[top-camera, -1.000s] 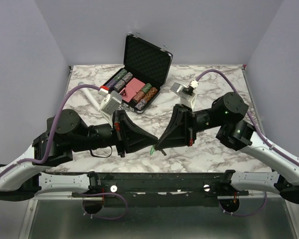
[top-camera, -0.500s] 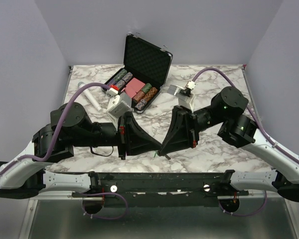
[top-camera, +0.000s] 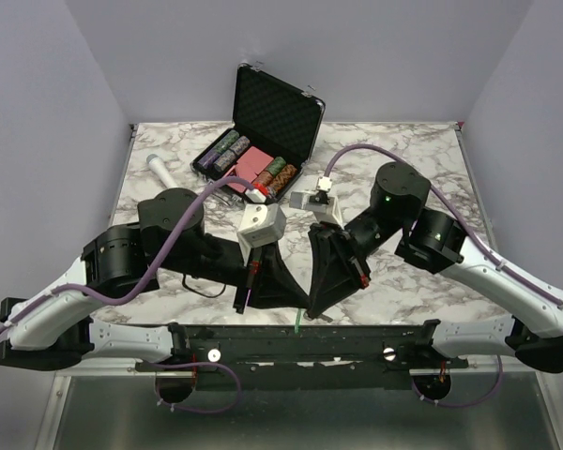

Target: Remove the keys from the keyring

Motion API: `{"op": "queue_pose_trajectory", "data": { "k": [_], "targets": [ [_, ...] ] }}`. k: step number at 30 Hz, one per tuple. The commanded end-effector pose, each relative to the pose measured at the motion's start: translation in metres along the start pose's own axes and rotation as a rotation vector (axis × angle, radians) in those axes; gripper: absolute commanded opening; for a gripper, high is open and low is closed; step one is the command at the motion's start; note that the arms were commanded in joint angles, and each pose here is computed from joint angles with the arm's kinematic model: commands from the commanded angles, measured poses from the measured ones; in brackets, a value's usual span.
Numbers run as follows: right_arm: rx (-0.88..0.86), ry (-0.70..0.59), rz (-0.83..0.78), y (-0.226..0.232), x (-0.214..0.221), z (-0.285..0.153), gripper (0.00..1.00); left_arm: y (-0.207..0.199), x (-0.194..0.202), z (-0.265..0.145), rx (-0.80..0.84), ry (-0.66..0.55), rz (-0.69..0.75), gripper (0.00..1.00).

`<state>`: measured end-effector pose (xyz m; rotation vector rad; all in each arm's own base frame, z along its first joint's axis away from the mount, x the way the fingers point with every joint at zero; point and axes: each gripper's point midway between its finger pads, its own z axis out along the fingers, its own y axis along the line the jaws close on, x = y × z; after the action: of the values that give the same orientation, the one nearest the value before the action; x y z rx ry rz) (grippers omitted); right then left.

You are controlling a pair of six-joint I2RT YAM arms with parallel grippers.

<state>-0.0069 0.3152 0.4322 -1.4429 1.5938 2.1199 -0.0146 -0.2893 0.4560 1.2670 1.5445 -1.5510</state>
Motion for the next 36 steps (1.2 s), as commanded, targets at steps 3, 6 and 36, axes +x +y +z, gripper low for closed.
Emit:
{"op": "queue_pose_trajectory", "data": {
  "k": [3, 6, 36],
  "targets": [
    [0.12, -0.086, 0.025, -0.05, -0.016, 0.004, 0.01, -0.028, 0.033, 0.019, 0.261, 0.184, -0.002, 0.0],
    [0.1, -0.072, 0.036, -0.049, -0.011, 0.004, 0.01, -0.031, 0.039, 0.021, 0.306, 0.215, -0.003, 0.0],
    [0.333, -0.362, -0.113, -0.035, -0.043, -0.025, 0.01, 0.049, -0.056, -0.068, -0.375, -0.577, -0.173, 0.52]
  ]
}}
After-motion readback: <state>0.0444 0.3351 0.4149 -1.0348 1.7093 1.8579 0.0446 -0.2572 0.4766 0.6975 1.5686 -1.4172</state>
